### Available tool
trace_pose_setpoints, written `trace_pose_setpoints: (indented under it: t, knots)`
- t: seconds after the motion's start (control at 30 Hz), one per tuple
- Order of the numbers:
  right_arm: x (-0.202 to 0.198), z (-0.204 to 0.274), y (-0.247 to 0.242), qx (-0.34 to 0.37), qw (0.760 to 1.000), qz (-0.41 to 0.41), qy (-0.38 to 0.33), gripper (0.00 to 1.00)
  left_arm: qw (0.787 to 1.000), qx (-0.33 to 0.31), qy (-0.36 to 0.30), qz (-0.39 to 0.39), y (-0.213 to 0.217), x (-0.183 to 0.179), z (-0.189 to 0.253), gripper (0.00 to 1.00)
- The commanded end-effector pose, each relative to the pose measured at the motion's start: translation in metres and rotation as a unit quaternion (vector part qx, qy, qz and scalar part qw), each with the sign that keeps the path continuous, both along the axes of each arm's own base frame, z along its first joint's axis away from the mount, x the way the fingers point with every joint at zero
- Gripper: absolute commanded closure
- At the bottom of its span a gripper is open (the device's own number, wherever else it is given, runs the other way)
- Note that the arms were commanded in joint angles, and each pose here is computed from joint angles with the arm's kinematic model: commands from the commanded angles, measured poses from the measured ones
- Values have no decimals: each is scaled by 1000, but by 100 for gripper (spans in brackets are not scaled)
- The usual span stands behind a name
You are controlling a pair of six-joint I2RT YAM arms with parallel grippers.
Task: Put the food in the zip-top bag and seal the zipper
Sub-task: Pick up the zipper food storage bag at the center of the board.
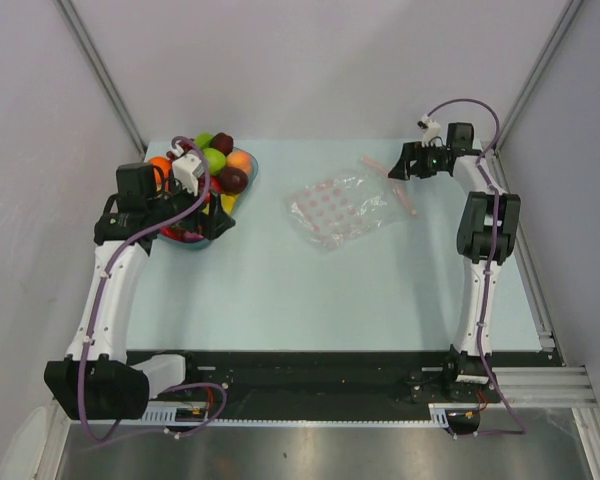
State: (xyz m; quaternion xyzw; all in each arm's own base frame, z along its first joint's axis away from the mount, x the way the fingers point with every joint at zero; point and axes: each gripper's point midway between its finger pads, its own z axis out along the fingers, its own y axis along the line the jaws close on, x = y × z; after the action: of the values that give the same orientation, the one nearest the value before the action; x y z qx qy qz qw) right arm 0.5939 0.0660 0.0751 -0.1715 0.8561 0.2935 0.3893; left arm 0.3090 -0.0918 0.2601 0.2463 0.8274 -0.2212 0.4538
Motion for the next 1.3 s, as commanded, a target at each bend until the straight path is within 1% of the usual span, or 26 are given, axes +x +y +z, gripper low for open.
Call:
trace_pose_setpoints:
  t: [0.0,0.03,0.13,0.27,0.3,0.37,0.4,0.43,0.47,0.5,0.57,0.67,0.73,0.8,0.83,0.9,0.93,0.97,1.0,1.07,1.1,1.13,1.17,1.2,1.23,1.27]
  knots:
    - [13,19,18,39,998,37,-29,6,1000,4,-10,10,2,6,5,0]
    - [11,18,21,44,998,43,-25,13,1000,3,-10,14,2,7,5,0]
    - [0,12,35,66,996,65,-4,26,1000,-1,-9,17,2,9,7,0]
    - [-21,4,51,89,991,91,39,35,1000,-4,-7,18,1,10,7,0]
    - [-24,3,56,90,990,99,43,43,1000,-4,-11,18,2,10,9,0]
    - [-30,4,58,92,989,106,50,52,1000,-4,-13,22,2,12,11,0]
    - [-31,12,59,93,989,109,46,63,1000,-4,-18,22,2,12,13,0]
    - [-35,17,59,96,988,110,50,68,1000,-4,-21,23,2,12,15,0]
    - [-36,25,59,96,988,112,46,74,999,-5,-24,24,2,12,17,0]
    - [-38,45,59,95,988,115,30,86,999,-12,-27,24,1,12,21,0]
    - [-44,69,59,82,989,122,13,100,999,-23,-34,21,-2,12,29,0]
    - [-55,129,59,61,991,119,-32,100,998,-48,-48,12,-16,14,49,2]
    - [-64,180,57,43,991,105,-70,100,996,-66,-55,21,-21,18,64,5]
    - [-72,214,55,39,992,81,-89,100,994,-84,-59,34,-24,22,75,6]
    - [-81,244,51,28,991,63,-118,100,994,-88,-65,29,-28,24,81,6]
    - [-96,265,48,13,989,51,-137,100,990,-118,-62,34,-34,26,91,6]
    - [-110,287,42,-13,986,32,-161,100,990,-128,-59,29,-39,26,92,6]
    - [-117,293,47,-32,984,33,-171,100,988,-137,-69,23,-43,28,97,6]
    - [-124,290,41,-86,980,24,-178,100,986,-155,-57,20,-50,27,97,5]
    - [-148,311,45,-135,968,26,-209,100,982,-179,-49,15,-59,30,97,5]
    - [-159,310,51,-185,957,37,-222,100,982,-187,-38,11,-66,30,92,4]
    - [-168,297,59,-211,952,52,-218,100,981,-193,-29,11,-68,32,88,5]
    - [-185,307,62,-236,940,59,-241,100,978,-207,-17,17,-73,36,85,5]
    - [-194,305,82,-268,924,72,-262,100,976,-215,1,18,-77,35,75,5]
    - [-198,296,90,-297,911,91,-273,100,974,-226,13,18,-80,36,71,5]
    - [-206,268,97,-317,906,109,-257,100,969,-246,25,23,-83,36,71,6]
